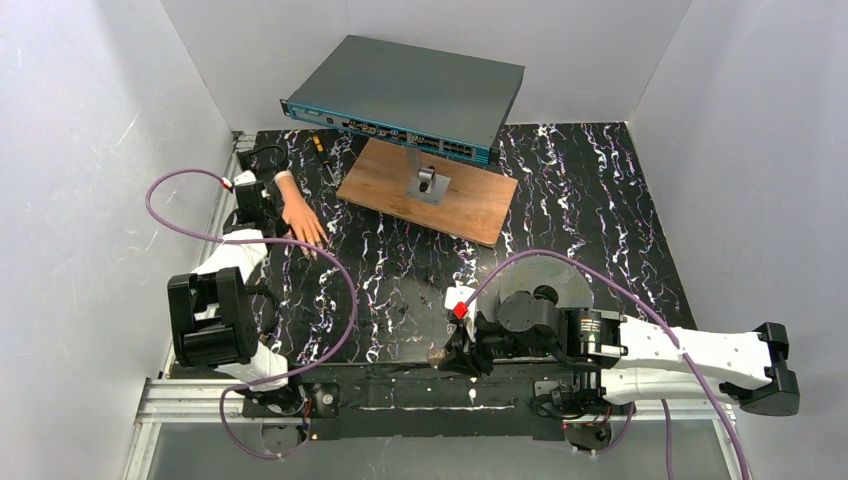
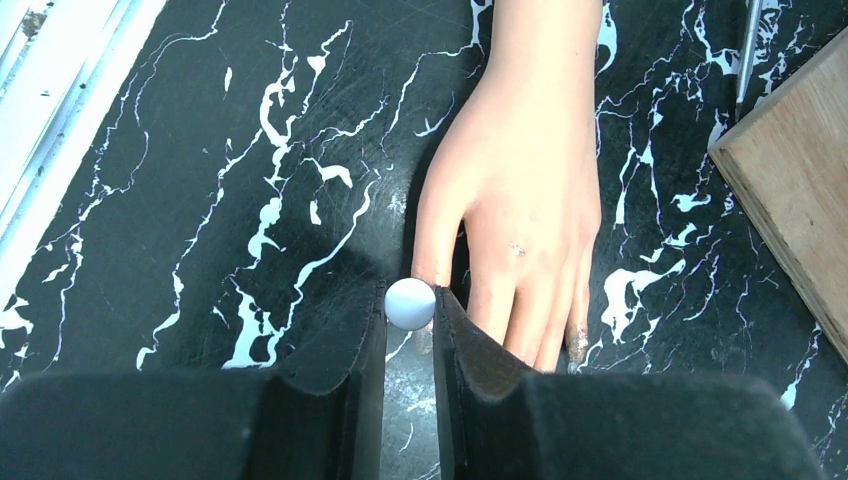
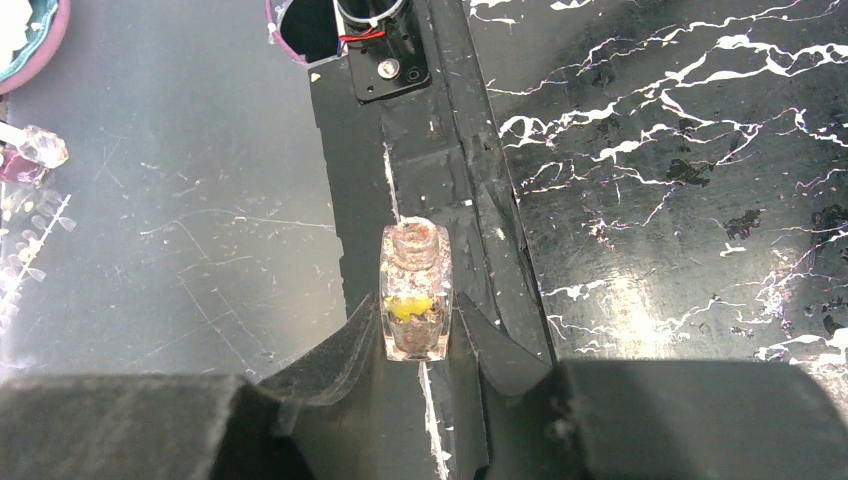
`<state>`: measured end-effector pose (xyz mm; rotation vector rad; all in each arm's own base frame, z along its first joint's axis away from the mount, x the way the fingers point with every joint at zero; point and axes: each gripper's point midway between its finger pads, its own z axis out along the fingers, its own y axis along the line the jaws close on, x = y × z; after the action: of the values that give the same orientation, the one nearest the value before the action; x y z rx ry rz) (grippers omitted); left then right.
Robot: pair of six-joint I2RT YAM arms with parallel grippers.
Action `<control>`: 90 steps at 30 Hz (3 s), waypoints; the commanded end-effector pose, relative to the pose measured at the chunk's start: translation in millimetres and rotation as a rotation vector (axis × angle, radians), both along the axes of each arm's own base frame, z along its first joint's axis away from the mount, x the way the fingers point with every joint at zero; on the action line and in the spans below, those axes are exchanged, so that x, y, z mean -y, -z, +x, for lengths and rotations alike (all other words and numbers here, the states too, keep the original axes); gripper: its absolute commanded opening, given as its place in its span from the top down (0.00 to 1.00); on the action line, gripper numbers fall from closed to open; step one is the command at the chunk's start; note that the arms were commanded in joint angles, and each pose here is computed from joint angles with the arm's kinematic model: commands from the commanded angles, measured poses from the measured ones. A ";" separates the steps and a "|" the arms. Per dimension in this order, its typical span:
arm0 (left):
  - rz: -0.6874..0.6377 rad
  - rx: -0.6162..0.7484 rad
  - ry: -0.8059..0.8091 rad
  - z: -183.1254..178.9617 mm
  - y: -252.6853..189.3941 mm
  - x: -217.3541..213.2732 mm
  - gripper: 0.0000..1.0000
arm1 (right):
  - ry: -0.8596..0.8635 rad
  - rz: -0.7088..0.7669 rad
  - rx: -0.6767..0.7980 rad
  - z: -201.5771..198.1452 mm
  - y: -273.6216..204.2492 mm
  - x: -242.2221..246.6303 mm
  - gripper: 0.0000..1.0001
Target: Paint the nails
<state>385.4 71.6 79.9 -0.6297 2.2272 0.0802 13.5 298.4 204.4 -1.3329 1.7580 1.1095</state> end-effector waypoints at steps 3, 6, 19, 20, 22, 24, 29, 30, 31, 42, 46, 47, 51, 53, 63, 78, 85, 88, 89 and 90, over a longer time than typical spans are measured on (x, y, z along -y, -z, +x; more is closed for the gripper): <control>-0.021 0.020 -0.007 8.0 1.8 -2.0 1.00 | 0.001 0.055 0.022 1.4 -13.2 -4.6 0.99; -0.026 0.004 -0.005 7.0 6.4 -1.1 1.00 | 0.000 0.055 0.023 1.4 -13.0 -4.9 0.99; -0.064 -0.029 0.024 0.5 12.6 7.6 1.00 | -0.001 0.055 0.019 0.8 -13.9 -5.4 0.99; -0.065 -0.030 0.024 0.3 12.5 7.8 1.00 | -0.003 0.055 0.019 0.7 -14.0 -5.4 0.99; -0.067 -0.035 0.026 -1.2 13.3 8.4 1.00 | -0.002 0.059 0.017 0.5 -15.3 -5.6 0.99; -0.073 -0.032 0.026 -0.6 12.6 9.3 1.00 | -0.003 0.059 0.015 0.2 -15.6 -5.8 0.99; -0.093 -0.074 0.028 -10.7 17.7 13.1 1.00 | -0.006 0.064 0.013 -0.3 -18.3 -6.8 0.99; -0.096 -0.081 0.027 -12.4 18.2 13.8 1.00 | -0.006 0.064 0.012 -0.4 -18.3 -6.8 0.99; -0.100 -0.086 0.030 -13.6 18.1 15.0 1.00 | -0.007 0.069 0.011 -0.9 -19.9 -6.6 0.99; -0.132 -0.098 0.063 -19.3 14.0 26.3 1.00 | -0.009 0.076 0.008 -3.3 -21.7 -5.6 0.99; -0.124 -0.093 0.063 -21.4 8.0 25.6 1.00 | -0.011 0.076 0.008 -4.0 -21.3 -5.8 0.99; -0.119 -0.087 0.062 -21.2 5.9 24.8 1.00 | -0.010 0.076 0.008 -3.9 -20.9 -5.9 0.99; -0.092 -0.049 0.054 -20.4 -4.5 20.5 1.00 | -0.009 0.077 0.009 -3.7 -20.4 -5.8 0.99; -0.078 -0.032 0.053 -19.7 -9.0 18.9 1.00 | -0.007 0.075 0.009 -3.4 -19.0 -5.4 0.99; -0.039 0.016 0.046 -10.5 -14.9 11.7 1.00 | -0.010 0.072 0.016 -3.0 -16.0 -6.1 0.99; -0.038 -0.016 0.034 3.9 -2.0 6.8 1.00 | -0.012 0.058 0.019 -2.7 -9.9 -6.6 0.99; -0.016 -0.026 0.009 3.6 -2.6 -0.1 1.00 | -0.017 0.054 0.022 -2.9 -9.3 -7.1 0.99; -0.016 -0.009 0.011 5.4 -3.3 -0.3 1.00 | -0.017 0.053 0.021 -3.0 -10.5 -7.1 0.99; -0.018 -0.013 0.009 4.3 -1.5 -0.1 1.00 | -0.019 0.052 0.021 -3.4 -10.5 -7.1 0.99; -0.016 0.013 0.012 9.2 -4.3 -0.4 1.00 | -0.020 0.053 0.020 -3.5 -11.0 -7.0 0.99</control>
<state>382.7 63.9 73.1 -0.6279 2.2812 0.0274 9.9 297.4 198.1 -1.3497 1.7597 1.1086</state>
